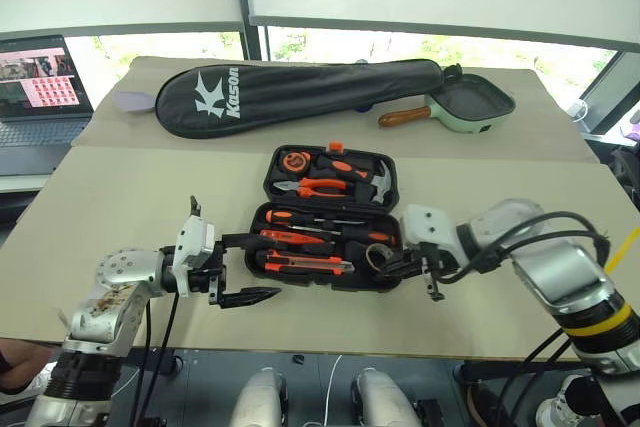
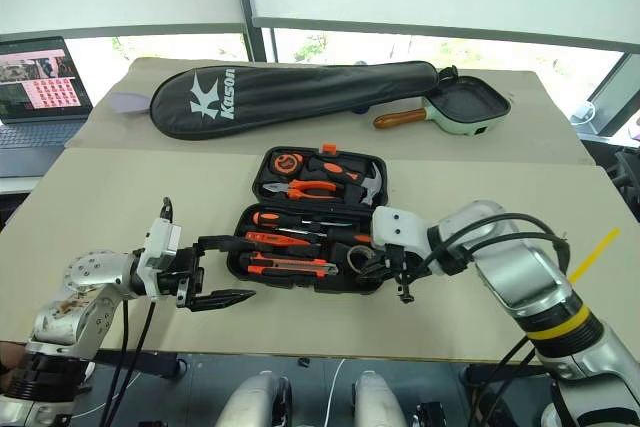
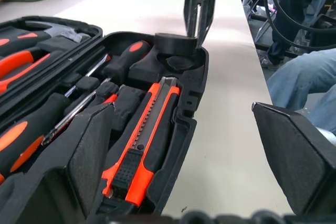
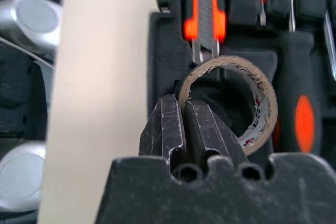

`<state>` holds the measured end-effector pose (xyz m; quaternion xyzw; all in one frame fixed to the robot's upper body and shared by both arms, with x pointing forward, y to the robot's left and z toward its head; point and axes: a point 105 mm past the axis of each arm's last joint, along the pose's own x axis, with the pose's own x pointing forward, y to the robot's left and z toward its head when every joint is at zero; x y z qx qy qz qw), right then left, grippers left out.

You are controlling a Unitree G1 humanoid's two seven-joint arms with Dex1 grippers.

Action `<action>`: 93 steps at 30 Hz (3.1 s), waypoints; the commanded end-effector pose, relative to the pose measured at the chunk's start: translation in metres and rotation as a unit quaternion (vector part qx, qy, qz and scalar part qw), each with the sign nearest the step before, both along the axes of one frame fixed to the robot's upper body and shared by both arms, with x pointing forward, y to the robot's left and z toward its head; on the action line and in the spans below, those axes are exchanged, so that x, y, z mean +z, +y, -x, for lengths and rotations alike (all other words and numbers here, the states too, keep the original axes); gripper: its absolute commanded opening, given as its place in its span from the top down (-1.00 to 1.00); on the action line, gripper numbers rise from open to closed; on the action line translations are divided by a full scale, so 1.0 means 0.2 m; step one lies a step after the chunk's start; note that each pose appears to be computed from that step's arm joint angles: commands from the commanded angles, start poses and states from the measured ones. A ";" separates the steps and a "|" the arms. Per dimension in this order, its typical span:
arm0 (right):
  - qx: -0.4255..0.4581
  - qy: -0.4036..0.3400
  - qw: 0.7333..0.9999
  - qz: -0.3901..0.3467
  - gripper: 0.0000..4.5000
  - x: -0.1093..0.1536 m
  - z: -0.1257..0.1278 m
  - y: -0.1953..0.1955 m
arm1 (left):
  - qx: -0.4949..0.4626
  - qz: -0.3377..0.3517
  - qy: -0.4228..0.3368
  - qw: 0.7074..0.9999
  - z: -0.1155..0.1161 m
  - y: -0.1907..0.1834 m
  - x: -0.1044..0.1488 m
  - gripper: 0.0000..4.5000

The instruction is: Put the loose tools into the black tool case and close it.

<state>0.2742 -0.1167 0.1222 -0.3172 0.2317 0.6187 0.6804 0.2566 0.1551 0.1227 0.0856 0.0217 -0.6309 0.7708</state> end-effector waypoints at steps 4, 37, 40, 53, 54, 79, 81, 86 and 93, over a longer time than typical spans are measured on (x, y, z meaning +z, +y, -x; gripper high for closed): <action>-0.007 0.037 0.998 0.056 0.98 -0.05 0.04 -0.04 | 0.001 -0.011 -0.014 1.000 -0.03 0.04 0.02 -1.00; -0.133 -0.179 0.965 -0.139 1.00 -0.04 -0.37 -0.17 | 0.216 -0.042 0.029 0.975 -0.59 0.00 -0.06 0.94; -0.113 -0.160 0.971 -0.135 1.00 -0.05 -0.31 -0.15 | 0.198 -0.047 0.026 0.979 -0.54 0.00 -0.06 0.94; -0.161 -0.145 0.970 -0.113 1.00 -0.06 -0.25 -0.33 | 0.178 -0.023 0.041 0.983 -0.33 0.03 -0.01 0.94; -0.169 -0.134 0.970 -0.115 1.00 -0.06 -0.25 -0.35 | 0.178 -0.013 0.033 0.983 -0.33 0.04 0.01 0.94; -0.477 0.122 0.864 -0.104 -1.00 0.17 -0.43 -0.27 | 0.374 -0.093 0.256 0.887 -0.60 0.13 0.08 -0.98; -0.482 0.119 0.863 -0.097 -1.00 0.14 -0.45 -0.27 | 0.372 -0.090 0.253 0.888 -0.62 0.13 0.07 -0.98; -0.502 0.122 0.852 -0.084 -0.48 0.10 -0.47 -0.30 | 0.363 -0.081 0.261 0.891 -0.64 0.10 0.05 -0.88; -0.510 0.155 0.845 -0.053 0.51 0.01 -0.45 -0.29 | 0.331 -0.078 0.300 0.891 -0.62 0.02 0.02 0.09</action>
